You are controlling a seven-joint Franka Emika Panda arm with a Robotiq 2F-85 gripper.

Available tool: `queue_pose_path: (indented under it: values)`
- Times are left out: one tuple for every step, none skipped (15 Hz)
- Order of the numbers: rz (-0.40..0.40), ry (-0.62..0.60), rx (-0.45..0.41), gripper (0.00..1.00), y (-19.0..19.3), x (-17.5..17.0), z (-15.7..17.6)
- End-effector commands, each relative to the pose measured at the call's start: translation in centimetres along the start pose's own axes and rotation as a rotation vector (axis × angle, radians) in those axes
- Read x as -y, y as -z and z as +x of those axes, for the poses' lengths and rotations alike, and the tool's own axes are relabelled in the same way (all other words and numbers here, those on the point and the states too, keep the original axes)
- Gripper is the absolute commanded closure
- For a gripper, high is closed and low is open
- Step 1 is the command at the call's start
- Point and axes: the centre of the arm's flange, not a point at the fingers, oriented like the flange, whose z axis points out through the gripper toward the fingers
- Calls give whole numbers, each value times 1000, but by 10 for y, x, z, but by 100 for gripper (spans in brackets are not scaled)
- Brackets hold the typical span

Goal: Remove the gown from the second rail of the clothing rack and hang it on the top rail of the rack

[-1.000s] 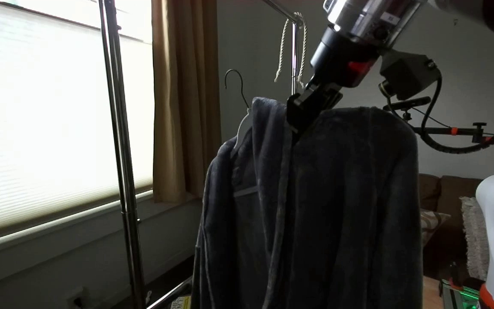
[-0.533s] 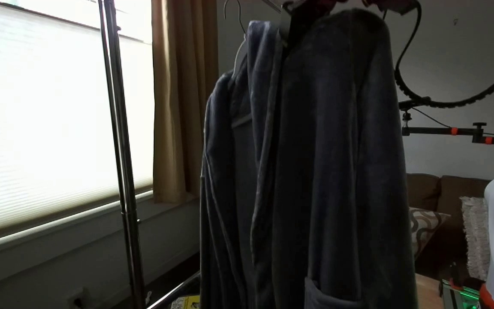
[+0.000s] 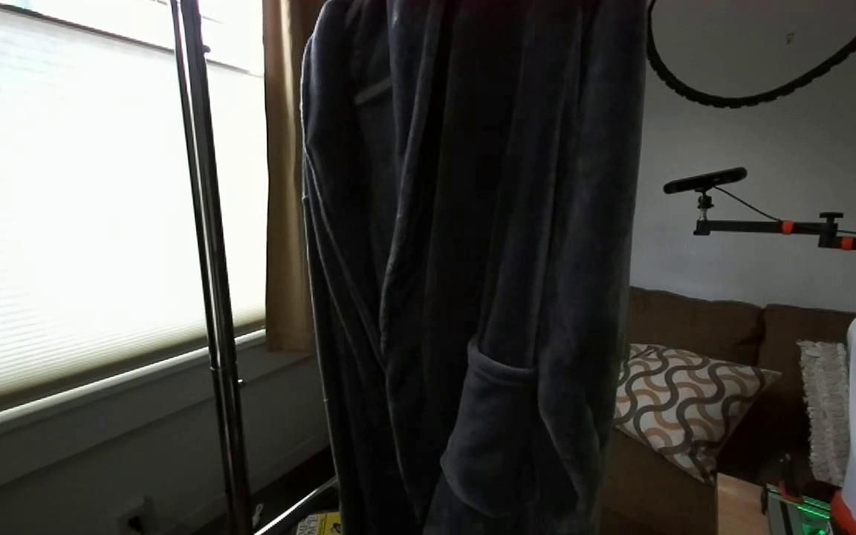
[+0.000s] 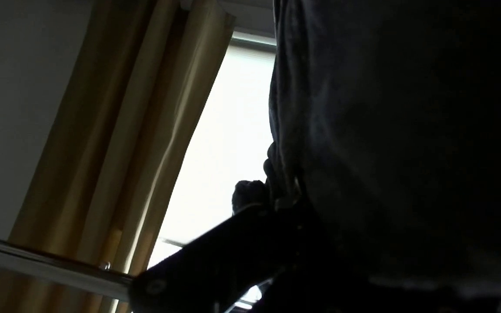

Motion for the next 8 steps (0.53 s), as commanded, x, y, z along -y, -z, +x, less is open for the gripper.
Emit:
queue_pose_path:
  values:
    - [11, -13, 9, 99, -9, 25, -5]
    - [23, -9, 0, 99, -12, 37, -3]
    - [30, -5, -12, 99, -16, 51, 3]
    - [38, 2, -13, 99, -19, 62, 7]
    - [39, 5, -21, 99, -21, 71, 10]
    - [37, 12, -38, 99, -19, 77, 16]
    - [34, 19, -51, 99, -18, 79, 20]
    - [22, 18, -72, 99, -12, 74, 25]
